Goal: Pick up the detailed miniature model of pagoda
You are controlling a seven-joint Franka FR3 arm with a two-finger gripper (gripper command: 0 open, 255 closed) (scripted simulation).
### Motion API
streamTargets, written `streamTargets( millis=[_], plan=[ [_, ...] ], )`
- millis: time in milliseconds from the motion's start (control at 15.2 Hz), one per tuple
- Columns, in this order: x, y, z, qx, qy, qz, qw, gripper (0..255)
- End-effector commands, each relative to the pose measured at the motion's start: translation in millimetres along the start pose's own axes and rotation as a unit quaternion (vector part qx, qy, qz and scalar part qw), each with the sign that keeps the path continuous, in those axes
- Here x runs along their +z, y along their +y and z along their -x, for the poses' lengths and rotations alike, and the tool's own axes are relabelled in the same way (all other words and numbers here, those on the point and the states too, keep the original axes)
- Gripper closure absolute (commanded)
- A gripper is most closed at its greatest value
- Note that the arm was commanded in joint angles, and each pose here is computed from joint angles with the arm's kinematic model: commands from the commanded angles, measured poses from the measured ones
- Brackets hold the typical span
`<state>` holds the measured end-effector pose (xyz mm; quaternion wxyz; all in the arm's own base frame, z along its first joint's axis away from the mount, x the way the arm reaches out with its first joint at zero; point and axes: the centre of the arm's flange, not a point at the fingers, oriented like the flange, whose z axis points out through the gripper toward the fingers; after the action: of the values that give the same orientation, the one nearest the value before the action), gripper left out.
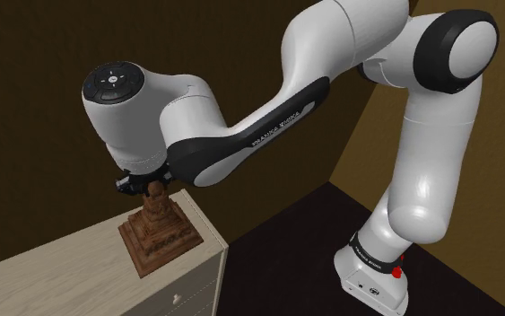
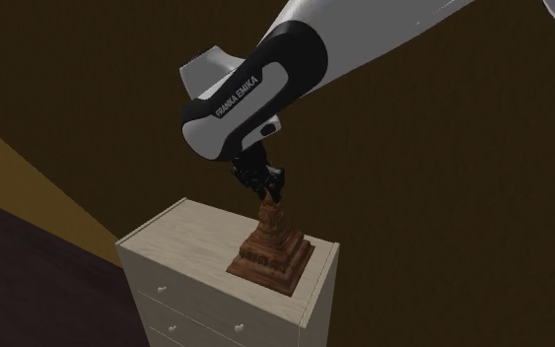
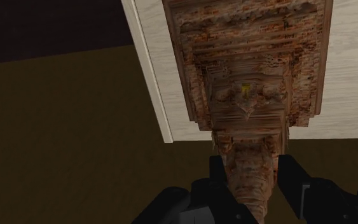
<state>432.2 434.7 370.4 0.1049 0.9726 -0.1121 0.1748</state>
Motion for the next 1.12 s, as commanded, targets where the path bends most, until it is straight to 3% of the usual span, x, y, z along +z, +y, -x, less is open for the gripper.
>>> streamTargets(
  millis=[0,1056],
  plan=[
    [3,1,-1,0.0,-0.002,0.002,1.0,255],
    [-70,13,-29,0.0,-0.002,0.002,1.0,255]
  ],
)
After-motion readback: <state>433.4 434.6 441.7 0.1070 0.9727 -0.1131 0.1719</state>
